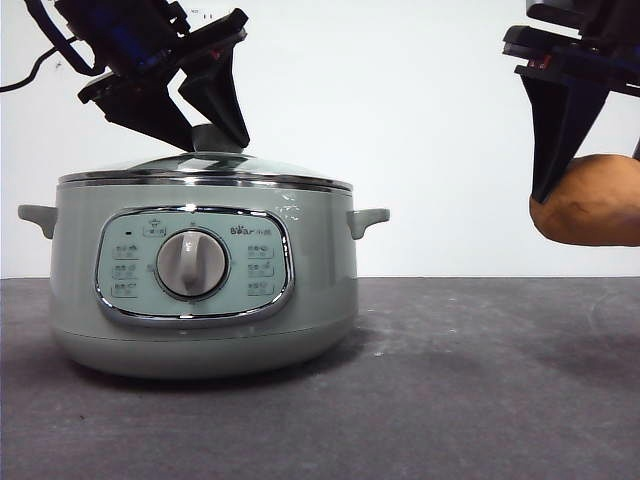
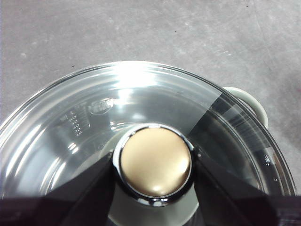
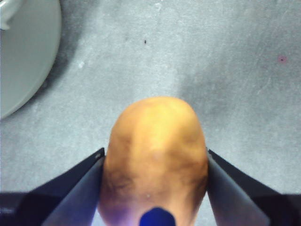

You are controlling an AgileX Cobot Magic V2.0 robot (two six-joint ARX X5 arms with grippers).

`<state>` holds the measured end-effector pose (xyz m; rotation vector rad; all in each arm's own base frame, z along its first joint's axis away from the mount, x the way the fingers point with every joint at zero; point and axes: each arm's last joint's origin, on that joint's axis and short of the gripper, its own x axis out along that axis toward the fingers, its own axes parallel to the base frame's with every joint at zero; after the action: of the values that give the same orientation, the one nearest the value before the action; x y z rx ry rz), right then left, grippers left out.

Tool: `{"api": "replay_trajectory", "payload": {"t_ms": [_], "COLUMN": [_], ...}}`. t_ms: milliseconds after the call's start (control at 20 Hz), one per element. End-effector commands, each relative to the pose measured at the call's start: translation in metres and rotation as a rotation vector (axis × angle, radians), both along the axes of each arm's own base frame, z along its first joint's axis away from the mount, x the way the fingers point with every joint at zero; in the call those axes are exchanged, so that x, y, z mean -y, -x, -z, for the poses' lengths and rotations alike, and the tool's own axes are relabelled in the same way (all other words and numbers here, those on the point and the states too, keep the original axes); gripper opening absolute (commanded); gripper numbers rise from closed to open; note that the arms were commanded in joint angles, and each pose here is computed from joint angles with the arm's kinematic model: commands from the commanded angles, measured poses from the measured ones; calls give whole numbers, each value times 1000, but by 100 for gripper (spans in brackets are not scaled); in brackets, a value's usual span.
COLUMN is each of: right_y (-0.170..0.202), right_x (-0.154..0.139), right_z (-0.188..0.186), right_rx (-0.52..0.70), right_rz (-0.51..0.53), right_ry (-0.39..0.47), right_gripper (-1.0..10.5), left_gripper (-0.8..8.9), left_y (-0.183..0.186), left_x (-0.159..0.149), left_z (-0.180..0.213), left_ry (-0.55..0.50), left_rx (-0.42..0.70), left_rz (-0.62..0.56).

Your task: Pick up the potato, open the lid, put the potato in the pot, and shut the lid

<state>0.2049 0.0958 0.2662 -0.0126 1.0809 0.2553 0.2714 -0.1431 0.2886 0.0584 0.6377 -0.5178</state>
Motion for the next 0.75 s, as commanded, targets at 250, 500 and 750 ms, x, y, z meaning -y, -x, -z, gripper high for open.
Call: {"api": "replay_trajectory", "payload": {"t_ms": [250,500,750], "right_y": [0,-2,-8], "right_x": [0,-2,-7], "right_z": [-1,-2,-19], "right_rx": [3,30,107], "right_rz": [-4,-9,-33], "right_ry": [0,-20,-80], "right_gripper": [1,1,0], "left_gripper": [-8,-8,-8], "left_y": [2,30,86], "left_x": [-1,-16,-47], "left_z": [-29,-76,-117], "left_ry": [29,53,24], "left_rx": [101,219,329], "left_rz": [11,16,-30]}}
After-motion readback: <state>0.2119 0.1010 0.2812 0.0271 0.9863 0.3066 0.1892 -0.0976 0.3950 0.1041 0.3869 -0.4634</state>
